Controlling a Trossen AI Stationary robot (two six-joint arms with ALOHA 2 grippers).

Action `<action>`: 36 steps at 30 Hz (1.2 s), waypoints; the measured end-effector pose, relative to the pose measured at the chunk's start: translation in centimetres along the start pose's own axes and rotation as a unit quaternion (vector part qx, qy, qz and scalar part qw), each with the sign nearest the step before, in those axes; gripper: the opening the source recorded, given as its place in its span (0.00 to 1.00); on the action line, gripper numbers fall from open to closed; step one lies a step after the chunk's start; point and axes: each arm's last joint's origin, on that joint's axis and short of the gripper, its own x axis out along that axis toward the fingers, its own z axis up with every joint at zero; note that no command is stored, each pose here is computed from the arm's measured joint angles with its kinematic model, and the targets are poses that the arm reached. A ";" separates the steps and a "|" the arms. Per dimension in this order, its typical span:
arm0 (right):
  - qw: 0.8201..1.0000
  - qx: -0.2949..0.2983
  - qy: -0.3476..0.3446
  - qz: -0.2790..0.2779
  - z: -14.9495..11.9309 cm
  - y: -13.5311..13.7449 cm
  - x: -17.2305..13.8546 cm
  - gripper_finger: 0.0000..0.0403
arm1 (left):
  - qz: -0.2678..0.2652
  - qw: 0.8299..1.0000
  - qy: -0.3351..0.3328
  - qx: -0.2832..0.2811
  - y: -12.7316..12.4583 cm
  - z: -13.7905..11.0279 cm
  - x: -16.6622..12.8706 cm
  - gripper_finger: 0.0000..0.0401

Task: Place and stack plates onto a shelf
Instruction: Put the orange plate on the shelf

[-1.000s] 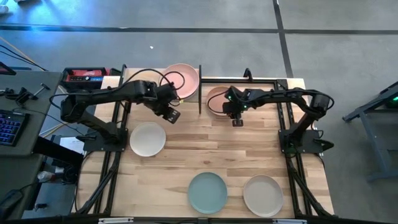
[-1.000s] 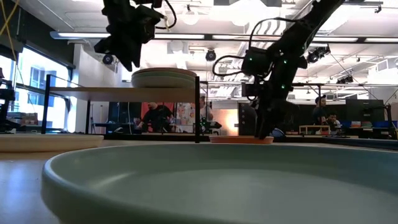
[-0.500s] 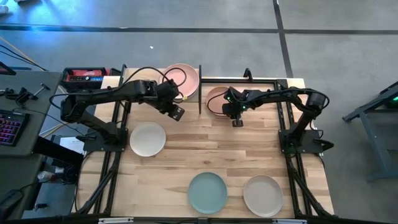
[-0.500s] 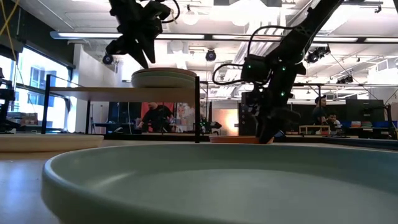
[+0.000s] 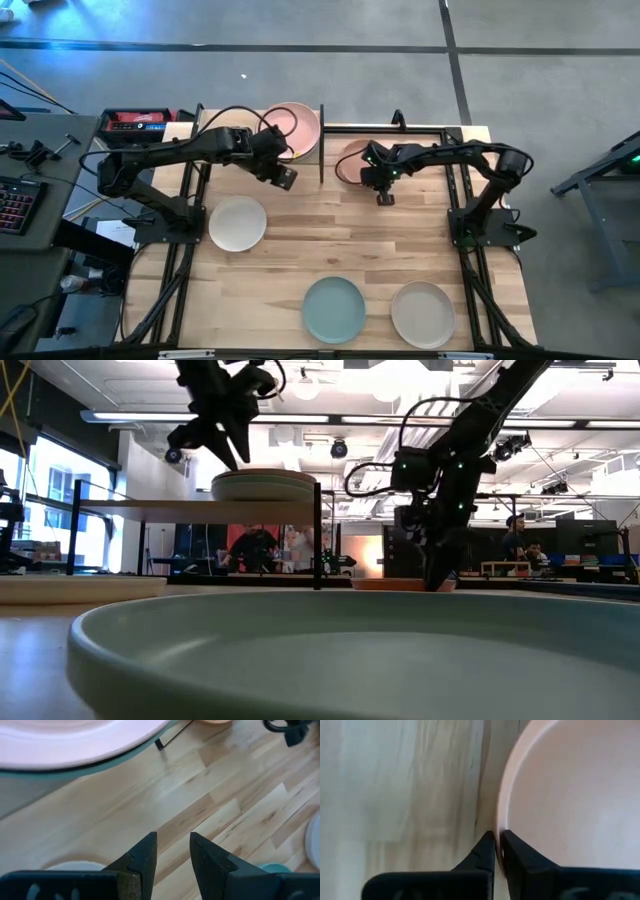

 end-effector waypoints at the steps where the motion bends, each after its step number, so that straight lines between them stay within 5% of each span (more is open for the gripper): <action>1: 1.000 0.004 0.003 0.000 0.0 0.1 -0.4 0.00 | 0.000 1.000 0.000 -0.010 0.0 0.0 0.0 0.26; 15: 1.000 0.022 -0.005 -0.004 3.1 3.6 -5.8 0.00 | -0.025 0.997 0.027 -0.067 -0.2 -0.2 0.0 0.26; 28: 1.000 -0.017 0.002 0.021 7.4 11.3 -10.5 0.00 | -0.057 0.993 0.064 -0.077 -0.4 -0.4 -0.1 0.26; 36: 0.994 -0.088 -0.053 0.030 9.9 16.2 -14.1 0.00 | -0.068 0.991 0.077 -0.084 -0.5 -0.5 -0.1 0.26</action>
